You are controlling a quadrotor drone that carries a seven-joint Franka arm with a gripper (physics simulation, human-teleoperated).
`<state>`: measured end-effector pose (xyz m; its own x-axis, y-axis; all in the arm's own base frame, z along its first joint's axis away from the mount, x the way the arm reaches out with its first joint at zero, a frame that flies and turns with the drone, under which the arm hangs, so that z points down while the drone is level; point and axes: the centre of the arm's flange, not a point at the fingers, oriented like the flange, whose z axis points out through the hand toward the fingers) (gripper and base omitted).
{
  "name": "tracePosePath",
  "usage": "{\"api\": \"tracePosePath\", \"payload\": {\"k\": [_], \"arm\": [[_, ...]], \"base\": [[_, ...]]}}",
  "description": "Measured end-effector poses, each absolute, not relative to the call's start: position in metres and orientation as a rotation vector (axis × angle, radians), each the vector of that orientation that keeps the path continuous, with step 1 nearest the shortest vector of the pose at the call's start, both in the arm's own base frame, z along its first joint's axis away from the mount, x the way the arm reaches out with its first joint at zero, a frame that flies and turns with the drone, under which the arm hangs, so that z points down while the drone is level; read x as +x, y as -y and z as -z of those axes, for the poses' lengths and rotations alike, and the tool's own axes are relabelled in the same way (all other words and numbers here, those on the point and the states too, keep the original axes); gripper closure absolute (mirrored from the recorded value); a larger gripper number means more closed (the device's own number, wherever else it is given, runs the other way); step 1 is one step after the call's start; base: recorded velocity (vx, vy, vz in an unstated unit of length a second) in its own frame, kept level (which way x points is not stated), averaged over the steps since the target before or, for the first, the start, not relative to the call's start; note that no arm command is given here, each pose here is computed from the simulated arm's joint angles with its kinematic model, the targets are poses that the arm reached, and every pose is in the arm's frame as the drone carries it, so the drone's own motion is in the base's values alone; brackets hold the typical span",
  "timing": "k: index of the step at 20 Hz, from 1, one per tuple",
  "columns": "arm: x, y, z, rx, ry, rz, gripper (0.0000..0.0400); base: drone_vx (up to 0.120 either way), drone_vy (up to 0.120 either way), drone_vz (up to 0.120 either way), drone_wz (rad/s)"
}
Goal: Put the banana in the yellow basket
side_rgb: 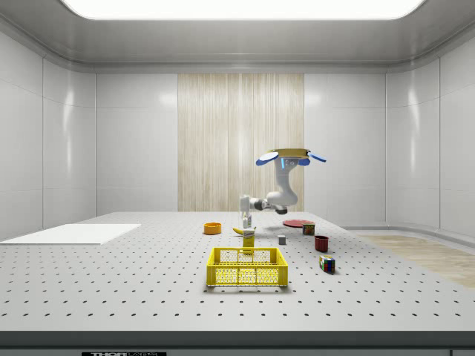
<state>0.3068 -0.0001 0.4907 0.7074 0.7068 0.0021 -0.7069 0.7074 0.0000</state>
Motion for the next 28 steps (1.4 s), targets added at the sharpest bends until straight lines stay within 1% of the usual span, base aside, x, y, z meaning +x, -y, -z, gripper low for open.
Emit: {"api": "tracePosePath", "payload": {"k": [13,14,15,16,17,18,20,25,28], "arm": [[0.3068,0.0,-0.513,0.001,0.002,-0.785,0.0],[0.3068,0.0,-0.514,0.001,0.002,-0.785,0.002],[0.3068,0.0,-0.514,0.001,0.002,-0.785,0.0071],[0.3068,0.0,-0.515,0.001,0.002,-0.785,0.011],[0.3068,0.0,-0.515,0.001,0.002,-0.785,0.0141],[0.3068,0.0,-0.515,0.001,0.002,-0.785,0.0165],[0.3068,0.0,-0.516,0.001,0.002,-0.785,0.0198],[0.3068,0.0,-0.516,-0.003,-0.001,-0.805,0.0203],[0.3068,0.0,-0.51,-0.004,-0.002,-0.815,0.0203]], "base": [[0.0,0.0,0.0,0.0],[0.0,0.0,0.0,0.0],[0.0,0.0,0.0,0.0],[0.0,0.0,0.0,0.0],[0.0,0.0,0.0,0.0],[0.0,0.0,0.0,0.0],[0.0,0.0,0.0,0.0],[0.0,0.0,0.0,0.0],[0.0,0.0,0.0,0.0]]}}
